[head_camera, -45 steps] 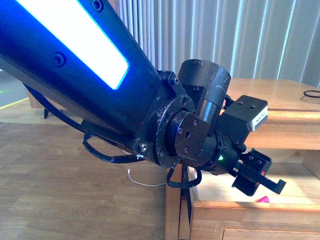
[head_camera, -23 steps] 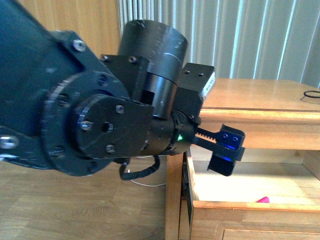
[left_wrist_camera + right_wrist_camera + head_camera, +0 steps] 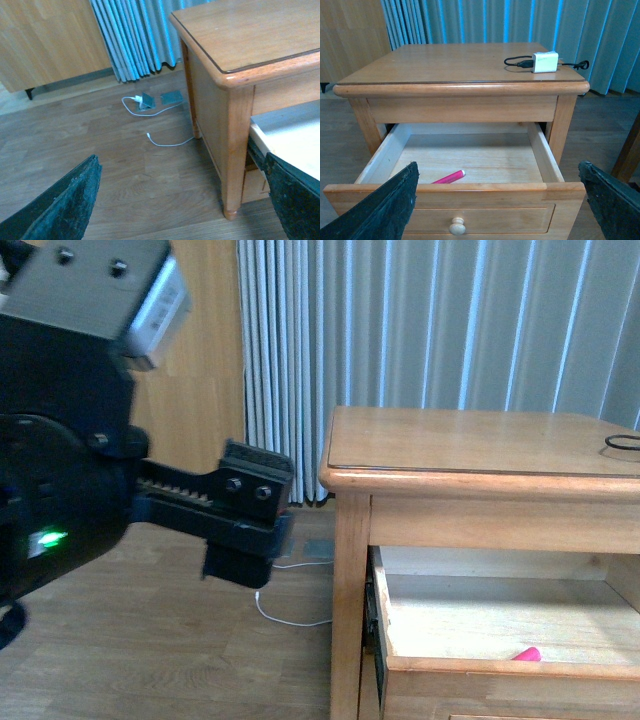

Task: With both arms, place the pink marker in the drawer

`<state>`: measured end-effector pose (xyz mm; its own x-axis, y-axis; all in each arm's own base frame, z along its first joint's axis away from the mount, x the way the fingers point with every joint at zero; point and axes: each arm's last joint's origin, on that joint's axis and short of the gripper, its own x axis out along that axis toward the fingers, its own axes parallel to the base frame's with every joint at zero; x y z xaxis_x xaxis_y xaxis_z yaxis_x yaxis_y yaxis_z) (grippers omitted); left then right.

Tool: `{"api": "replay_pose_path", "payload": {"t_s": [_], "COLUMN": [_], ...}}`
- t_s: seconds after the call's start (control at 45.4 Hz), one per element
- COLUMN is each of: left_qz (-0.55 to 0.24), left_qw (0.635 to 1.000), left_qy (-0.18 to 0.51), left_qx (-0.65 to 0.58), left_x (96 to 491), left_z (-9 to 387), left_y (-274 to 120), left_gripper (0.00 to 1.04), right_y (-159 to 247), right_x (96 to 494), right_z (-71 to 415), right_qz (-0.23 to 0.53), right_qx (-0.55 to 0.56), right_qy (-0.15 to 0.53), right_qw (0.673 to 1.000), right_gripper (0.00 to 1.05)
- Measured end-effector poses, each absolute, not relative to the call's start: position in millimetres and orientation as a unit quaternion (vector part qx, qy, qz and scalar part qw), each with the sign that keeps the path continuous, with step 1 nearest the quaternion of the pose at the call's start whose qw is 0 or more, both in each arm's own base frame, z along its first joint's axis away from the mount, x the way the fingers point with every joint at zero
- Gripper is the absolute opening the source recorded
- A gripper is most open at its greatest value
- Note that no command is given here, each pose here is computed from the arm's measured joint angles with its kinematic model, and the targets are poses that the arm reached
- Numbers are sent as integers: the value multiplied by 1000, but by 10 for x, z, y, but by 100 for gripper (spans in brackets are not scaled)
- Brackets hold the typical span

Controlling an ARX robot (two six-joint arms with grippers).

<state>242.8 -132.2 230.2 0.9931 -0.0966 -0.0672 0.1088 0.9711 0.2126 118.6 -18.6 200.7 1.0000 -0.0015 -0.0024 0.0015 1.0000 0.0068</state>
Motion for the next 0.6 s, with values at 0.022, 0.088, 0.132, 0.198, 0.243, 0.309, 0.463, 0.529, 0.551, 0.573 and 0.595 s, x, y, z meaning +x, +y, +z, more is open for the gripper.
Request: {"api": "replay_pose_path", "payload": {"t_s": [0.022,0.088,0.132,0.198,0.243,0.309,0.463,0.529,0.551,0.573,0.595], "left_qz": [-46,-31,-22,-4,10,25,60,73,78,81,82], "left_qw": [993,993,994,994,994,995,994,994,994,994,994], "left_qy": [27,26,26,31,34,40,53,54,53,53,55], "left_qx": [108,107,107,104,99,91,71,64,59,53,50], "left_x": [2383,2248,2184,2062,1964,1854,1611,1512,1463,1416,1383], "left_z": [2302,2285,2272,2242,2219,2192,2098,2059,2039,2013,1991], "left_y": [-1293,-1204,-1158,-1054,-966,-865,-666,-613,-595,-583,-575], "left_gripper": [99,99,99,99,99,99,99,99,99,99,99], "right_y": [-186,-186,-186,-186,-186,-186,-186,-186,-186,-186,-186], "right_x": [1186,1186,1186,1186,1186,1186,1186,1186,1186,1186,1186], "right_z": [2007,2007,2007,2007,2007,2007,2007,2007,2007,2007,2007], "right_qz": [-1,-1,-1,-1,-1,-1,-1,-1,-1,-1,-1], "right_qx": [3,3,3,3,3,3,3,3,3,3,3], "right_qy": [1,1,1,1,1,1,1,1,1,1,1], "right_qw": [1000,1000,1000,1000,1000,1000,1000,1000,1000,1000,1000], "right_gripper": [96,96,96,96,96,96,96,96,96,96,96]}}
